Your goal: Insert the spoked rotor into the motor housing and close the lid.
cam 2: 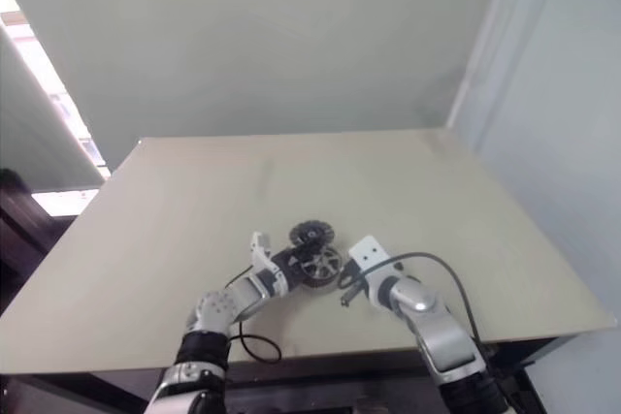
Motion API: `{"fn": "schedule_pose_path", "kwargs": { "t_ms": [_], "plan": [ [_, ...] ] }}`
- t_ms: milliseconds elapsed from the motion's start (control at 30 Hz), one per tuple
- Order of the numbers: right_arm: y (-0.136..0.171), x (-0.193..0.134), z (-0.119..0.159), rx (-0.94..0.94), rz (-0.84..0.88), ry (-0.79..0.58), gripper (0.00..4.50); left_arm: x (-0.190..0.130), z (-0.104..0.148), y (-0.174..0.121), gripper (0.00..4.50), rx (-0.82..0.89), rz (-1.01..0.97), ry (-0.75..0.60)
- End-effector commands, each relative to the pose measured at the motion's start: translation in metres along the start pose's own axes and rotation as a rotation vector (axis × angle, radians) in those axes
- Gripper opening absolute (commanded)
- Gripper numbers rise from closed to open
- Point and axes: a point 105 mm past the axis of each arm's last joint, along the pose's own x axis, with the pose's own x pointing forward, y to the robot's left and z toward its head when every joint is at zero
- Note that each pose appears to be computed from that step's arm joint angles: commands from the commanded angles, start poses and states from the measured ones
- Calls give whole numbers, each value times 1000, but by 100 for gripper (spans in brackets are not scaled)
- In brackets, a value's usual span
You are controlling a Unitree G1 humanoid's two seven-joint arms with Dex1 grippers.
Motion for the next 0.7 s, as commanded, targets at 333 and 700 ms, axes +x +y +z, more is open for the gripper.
{"fn": "schedule_pose_path", "kwargs": {
  "t_ms": [333, 700],
  "plan": [
    [-3, 5, 14, -17, 5, -57, 0, -49, 52, -56, 447, 387, -25, 6],
    [0, 8, 16, -25, 24, -65, 0, -61, 58, -39, 447, 373, -5, -13]
  ]
}}
